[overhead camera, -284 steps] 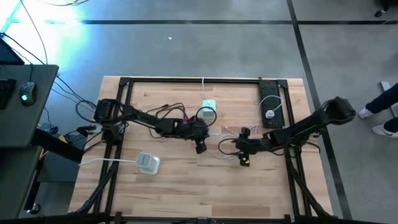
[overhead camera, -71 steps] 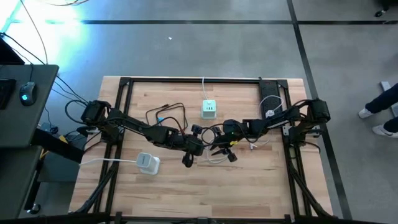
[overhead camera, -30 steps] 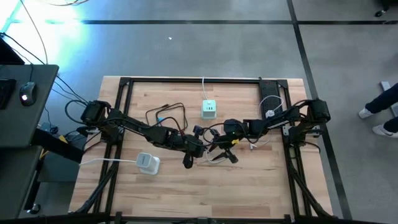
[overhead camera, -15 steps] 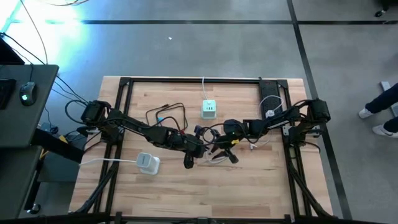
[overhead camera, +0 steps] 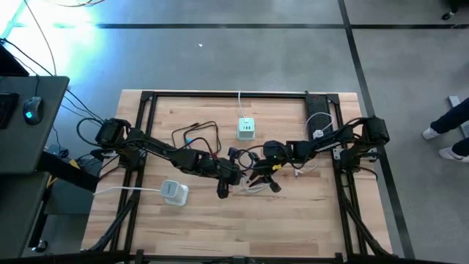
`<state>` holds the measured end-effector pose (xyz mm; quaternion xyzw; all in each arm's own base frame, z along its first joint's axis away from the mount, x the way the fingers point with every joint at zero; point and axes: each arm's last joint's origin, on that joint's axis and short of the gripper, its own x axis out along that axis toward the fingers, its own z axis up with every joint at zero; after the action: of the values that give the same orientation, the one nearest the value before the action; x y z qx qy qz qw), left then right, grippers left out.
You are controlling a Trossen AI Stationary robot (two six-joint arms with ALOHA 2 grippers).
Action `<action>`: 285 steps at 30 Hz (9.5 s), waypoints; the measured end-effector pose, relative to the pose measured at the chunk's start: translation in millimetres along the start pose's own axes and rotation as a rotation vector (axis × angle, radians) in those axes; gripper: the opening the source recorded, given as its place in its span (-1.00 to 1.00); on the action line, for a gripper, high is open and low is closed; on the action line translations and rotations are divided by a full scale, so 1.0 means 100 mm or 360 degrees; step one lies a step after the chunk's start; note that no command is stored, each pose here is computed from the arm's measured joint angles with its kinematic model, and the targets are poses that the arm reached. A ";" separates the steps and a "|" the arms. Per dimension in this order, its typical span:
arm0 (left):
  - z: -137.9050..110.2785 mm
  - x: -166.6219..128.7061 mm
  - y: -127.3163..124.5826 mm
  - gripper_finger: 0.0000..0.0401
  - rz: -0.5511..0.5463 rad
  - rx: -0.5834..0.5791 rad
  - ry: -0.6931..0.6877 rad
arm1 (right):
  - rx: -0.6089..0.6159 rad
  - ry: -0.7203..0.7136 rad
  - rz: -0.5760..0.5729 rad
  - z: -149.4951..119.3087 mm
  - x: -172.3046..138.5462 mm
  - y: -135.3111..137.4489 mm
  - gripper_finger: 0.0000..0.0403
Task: Insert USB
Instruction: Insert the white charger cable into the light green outlet extension
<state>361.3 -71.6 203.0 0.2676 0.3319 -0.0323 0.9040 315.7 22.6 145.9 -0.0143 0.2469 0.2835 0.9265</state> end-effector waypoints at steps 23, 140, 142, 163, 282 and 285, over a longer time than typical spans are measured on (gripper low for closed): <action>-0.21 -0.48 -0.20 -0.83 0.0701 -0.0266 0.0432 | -0.0032 -0.0183 -0.0851 0.15 -0.69 -0.60 -0.83; -0.57 -0.11 0.14 -0.92 0.0409 -0.0686 -0.0832 | -0.0316 -0.0541 -0.0642 0.35 -0.43 -0.25 -0.47; -0.57 -0.11 0.14 -0.92 0.0395 -0.0683 -0.0838 | -0.0343 -0.0548 -0.0641 0.36 -0.43 -0.24 -0.47; -0.59 -0.10 0.13 -0.92 0.0375 -0.0676 -0.0816 | -0.0362 -0.0526 -0.0620 0.36 -0.44 -0.23 -0.64; -0.51 0.01 0.20 -1.00 -0.0552 -0.0574 -0.0786 | -0.0455 -0.0372 -0.0060 0.36 -0.45 -0.04 -0.18; -0.48 -0.01 0.20 -1.00 -0.0652 -0.0549 -0.0830 | -0.0526 -0.0376 -0.0033 0.45 -0.43 -0.01 -0.17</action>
<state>337.3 -30.2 181.7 0.0222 0.1376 -0.2233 0.9647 305.8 7.4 205.0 -0.1353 0.0864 0.3102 0.9370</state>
